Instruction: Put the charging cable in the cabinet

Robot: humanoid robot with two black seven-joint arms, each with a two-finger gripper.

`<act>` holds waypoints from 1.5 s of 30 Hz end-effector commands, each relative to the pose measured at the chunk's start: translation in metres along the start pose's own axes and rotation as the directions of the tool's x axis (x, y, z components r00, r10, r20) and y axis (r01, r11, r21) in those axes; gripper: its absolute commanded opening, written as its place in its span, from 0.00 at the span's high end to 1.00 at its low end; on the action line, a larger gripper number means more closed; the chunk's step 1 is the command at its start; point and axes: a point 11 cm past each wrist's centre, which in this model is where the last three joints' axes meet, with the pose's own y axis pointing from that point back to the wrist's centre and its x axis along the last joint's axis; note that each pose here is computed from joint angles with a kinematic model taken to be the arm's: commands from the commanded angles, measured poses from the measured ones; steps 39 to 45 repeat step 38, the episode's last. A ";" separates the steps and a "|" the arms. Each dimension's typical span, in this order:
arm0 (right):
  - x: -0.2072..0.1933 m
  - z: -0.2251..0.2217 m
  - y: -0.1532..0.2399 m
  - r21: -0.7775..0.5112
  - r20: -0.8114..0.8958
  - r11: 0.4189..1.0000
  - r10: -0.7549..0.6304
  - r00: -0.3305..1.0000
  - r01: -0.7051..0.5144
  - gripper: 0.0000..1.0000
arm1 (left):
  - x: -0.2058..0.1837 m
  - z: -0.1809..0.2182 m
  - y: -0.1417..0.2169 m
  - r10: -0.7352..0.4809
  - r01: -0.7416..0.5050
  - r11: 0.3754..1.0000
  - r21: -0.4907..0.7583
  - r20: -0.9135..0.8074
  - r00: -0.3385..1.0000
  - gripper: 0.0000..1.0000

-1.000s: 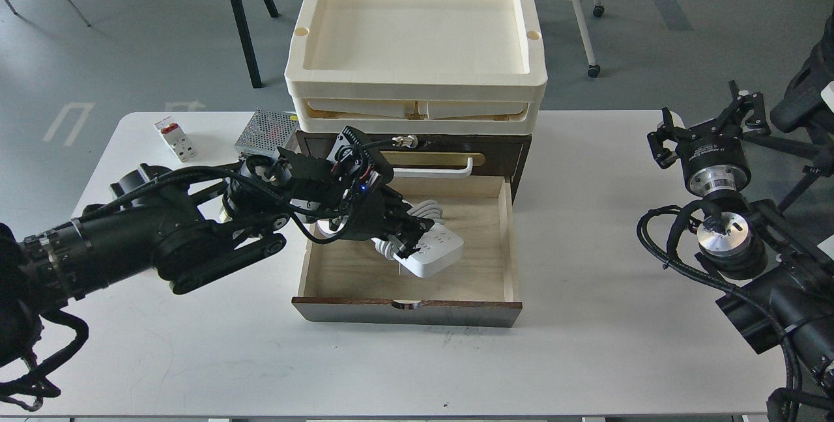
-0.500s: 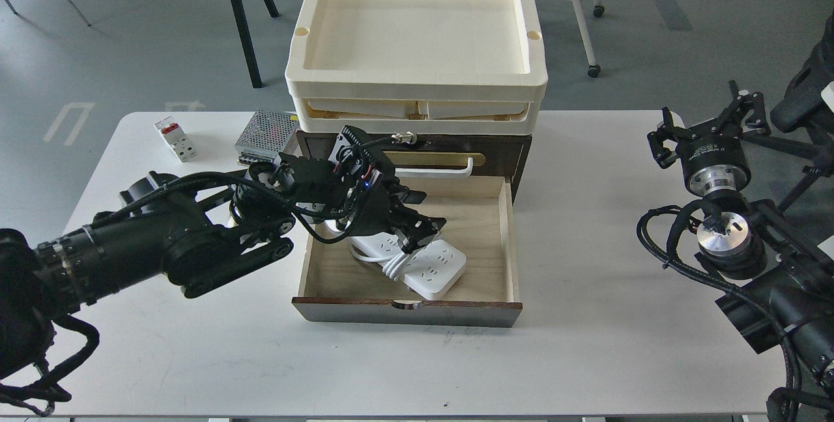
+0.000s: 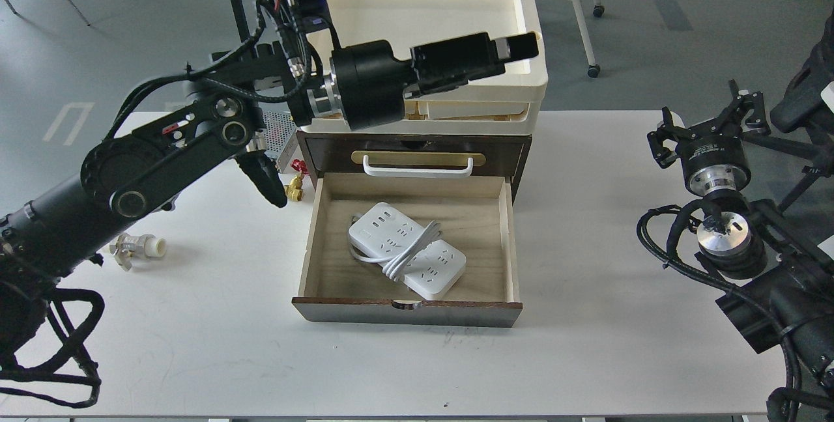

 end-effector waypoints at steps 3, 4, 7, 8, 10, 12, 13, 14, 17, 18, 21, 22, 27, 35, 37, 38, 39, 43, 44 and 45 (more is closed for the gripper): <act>0.000 0.000 0.000 0.000 0.000 1.000 0.000 1.000 0.000 0.00 | 0.094 0.022 0.049 0.305 -0.350 0.933 -0.088 -0.325 0.895 0.00; -0.001 0.000 0.000 0.001 0.001 1.000 -0.001 1.000 0.001 0.00 | 0.108 0.021 0.064 0.347 -0.405 0.910 -0.086 -0.377 0.859 0.00; -0.001 0.000 0.000 0.001 0.003 1.000 -0.002 1.000 0.002 0.00 | 0.147 0.013 0.118 0.460 -0.554 0.831 -0.058 -0.490 0.741 0.00; -0.001 0.000 0.000 0.000 0.004 1.000 -0.002 1.000 0.002 0.00 | 0.157 0.008 0.136 0.491 -0.594 0.803 -0.043 -0.517 0.701 0.00; -0.001 0.000 0.000 0.001 0.001 1.000 -0.003 1.000 0.003 0.00 | 0.178 -0.009 0.177 0.583 -0.696 0.718 0.013 -0.557 0.591 0.00; -0.001 0.000 0.000 0.000 0.004 1.000 -0.002 1.000 0.002 0.00 | 0.190 -0.031 0.215 0.663 -0.777 0.625 0.079 -0.578 0.475 0.00; -0.002 0.000 -0.001 0.001 0.003 1.000 -0.004 1.000 0.004 0.00 | 0.194 -0.042 0.234 0.698 -0.810 0.575 0.113 -0.584 0.415 0.00; -0.002 0.000 -0.001 -0.001 0.002 1.000 -0.003 1.000 0.003 0.00 | 0.196 -0.051 0.251 0.726 -0.836 0.530 0.141 -0.586 0.361 0.00; -0.002 0.000 -0.001 -0.001 0.002 1.000 -0.004 1.000 0.004 0.00 | 0.196 -0.071 0.290 0.767 -0.886 0.421 0.197 -0.599 0.231 0.00; -0.002 0.000 -0.001 -0.001 0.001 1.000 -0.004 1.000 0.004 0.00 | 0.192 -0.079 0.303 0.779 -0.896 0.385 0.221 -0.598 0.187 0.00; -0.003 0.000 -0.002 0.001 0.002 1.000 -0.004 1.000 0.004 0.00 | 0.175 -0.107 0.335 0.811 -0.904 0.305 0.299 -0.579 0.082 0.00; -0.003 0.000 -0.002 0.001 0.002 1.000 -0.004 1.000 0.004 0.00 | 0.165 -0.118 0.344 0.824 -0.898 0.287 0.333 -0.564 0.055 0.00; -0.003 0.000 -0.001 0.000 0.002 1.000 -0.006 1.000 0.006 0.00 | 0.124 -0.162 0.340 0.819 -0.859 0.287 0.424 -0.573 -0.010 0.00; -0.005 0.000 -0.002 0.000 0.005 1.000 -0.011 1.000 0.011 0.00 | 0.108 -0.173 0.344 0.821 -0.848 0.283 0.449 -0.571 -0.028 0.00; -0.005 -0.002 -0.003 0.007 0.011 1.000 -0.009 1.000 0.009 0.00 | 0.110 -0.172 0.340 0.815 -0.849 0.293 0.440 -0.579 -0.019 0.00; -0.005 -0.003 -0.003 0.009 0.013 1.000 -0.008 1.000 0.008 0.00 | 0.110 -0.171 0.336 0.810 -0.848 0.302 0.435 -0.586 -0.012 0.00; -0.005 -0.003 -0.003 0.009 0.013 1.000 -0.008 1.000 0.008 0.00 | 0.110 -0.171 0.336 0.810 -0.848 0.302 0.435 -0.586 -0.012 0.00; -0.005 -0.003 -0.003 0.009 0.013 1.000 -0.008 1.000 0.008 0.00 | 0.110 -0.171 0.336 0.810 -0.848 0.302 0.435 -0.586 -0.012 0.00; -0.005 -0.003 -0.003 0.009 0.013 1.000 -0.008 1.000 0.008 0.00 | 0.110 -0.171 0.336 0.810 -0.848 0.302 0.435 -0.586 -0.012 0.00; -0.005 -0.003 -0.003 0.009 0.013 1.000 -0.008 1.000 0.008 0.00 | 0.110 -0.171 0.336 0.810 -0.848 0.302 0.435 -0.586 -0.012 0.00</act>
